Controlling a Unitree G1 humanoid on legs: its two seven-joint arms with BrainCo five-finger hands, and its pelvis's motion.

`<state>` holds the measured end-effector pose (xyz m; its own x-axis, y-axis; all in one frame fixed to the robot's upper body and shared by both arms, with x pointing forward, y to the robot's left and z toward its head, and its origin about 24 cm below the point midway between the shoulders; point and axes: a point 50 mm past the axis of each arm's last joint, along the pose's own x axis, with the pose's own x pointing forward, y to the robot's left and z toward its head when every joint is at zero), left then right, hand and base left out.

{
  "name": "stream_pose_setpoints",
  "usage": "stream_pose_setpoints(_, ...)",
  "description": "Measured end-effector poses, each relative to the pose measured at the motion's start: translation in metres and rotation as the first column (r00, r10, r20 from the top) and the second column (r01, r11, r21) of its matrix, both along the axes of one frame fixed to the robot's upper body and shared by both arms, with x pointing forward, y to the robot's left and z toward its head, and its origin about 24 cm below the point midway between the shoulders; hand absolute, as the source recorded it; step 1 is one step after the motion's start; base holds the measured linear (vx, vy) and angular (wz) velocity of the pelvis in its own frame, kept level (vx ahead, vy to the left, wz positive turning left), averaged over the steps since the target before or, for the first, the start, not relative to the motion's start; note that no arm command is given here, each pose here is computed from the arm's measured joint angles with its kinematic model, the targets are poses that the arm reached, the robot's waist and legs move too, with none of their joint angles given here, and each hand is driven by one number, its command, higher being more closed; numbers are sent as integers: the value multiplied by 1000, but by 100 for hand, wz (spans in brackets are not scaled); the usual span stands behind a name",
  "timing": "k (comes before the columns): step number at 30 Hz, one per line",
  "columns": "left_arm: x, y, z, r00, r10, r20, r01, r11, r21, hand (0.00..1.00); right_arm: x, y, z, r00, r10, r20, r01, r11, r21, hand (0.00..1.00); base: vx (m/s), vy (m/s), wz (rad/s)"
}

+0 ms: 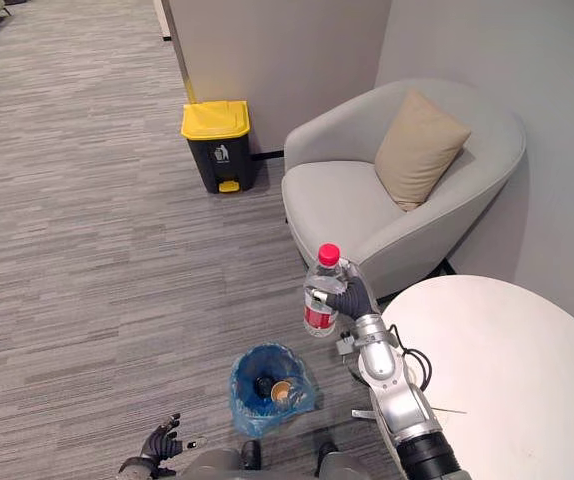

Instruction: Gather rubbish on tea table into small bin, then transfer packed bag to large trash can.

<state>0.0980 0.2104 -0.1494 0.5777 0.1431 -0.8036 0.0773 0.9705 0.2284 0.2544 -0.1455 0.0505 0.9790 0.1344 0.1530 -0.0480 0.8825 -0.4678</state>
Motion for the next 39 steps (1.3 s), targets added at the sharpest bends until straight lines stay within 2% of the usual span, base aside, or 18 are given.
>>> stream_pose_setpoints(3,0,0,0,1000,0,0,0,1000,-1,0,-1,4,-1,999,33,-17,-33,999,22,100,-24,-2,12)
stream_pose_setpoints(9,4,1,0,1000,-1,3,1,1000,3,0,-1,29,-21,982,153,-110,-151,988,25,100,-57,3,16)
stream_pose_setpoints(13,40,-3,10,996,-20,91,20,1000,4,0,21,41,-16,969,218,-113,-225,973,-53,100,-199,17,24)
stream_pose_setpoints(16,65,-4,20,986,-2,165,2,1000,5,0,43,50,5,966,252,-55,-257,959,-118,100,-275,9,20)
stream_pose_setpoints(24,112,-15,46,945,20,326,-9,999,-35,0,71,59,52,964,242,112,-216,955,-205,100,-156,-13,10)
stream_pose_setpoints(27,132,-11,61,915,69,398,-56,997,-44,0,77,72,71,947,273,170,-232,946,-226,100,-141,-38,7)
stream_pose_setpoints(31,150,-6,77,875,133,465,-114,991,-69,0,84,75,92,935,259,241,-204,952,-228,100,-97,-48,23)
stream_pose_setpoints(36,194,-17,121,760,175,626,-110,984,-142,0,104,68,120,933,190,305,-119,964,-237,100,-60,-25,12)
stream_pose_setpoints(39,202,-22,133,721,193,666,-99,979,-176,0,110,63,127,935,154,318,-79,969,-235,100,3,-12,12)
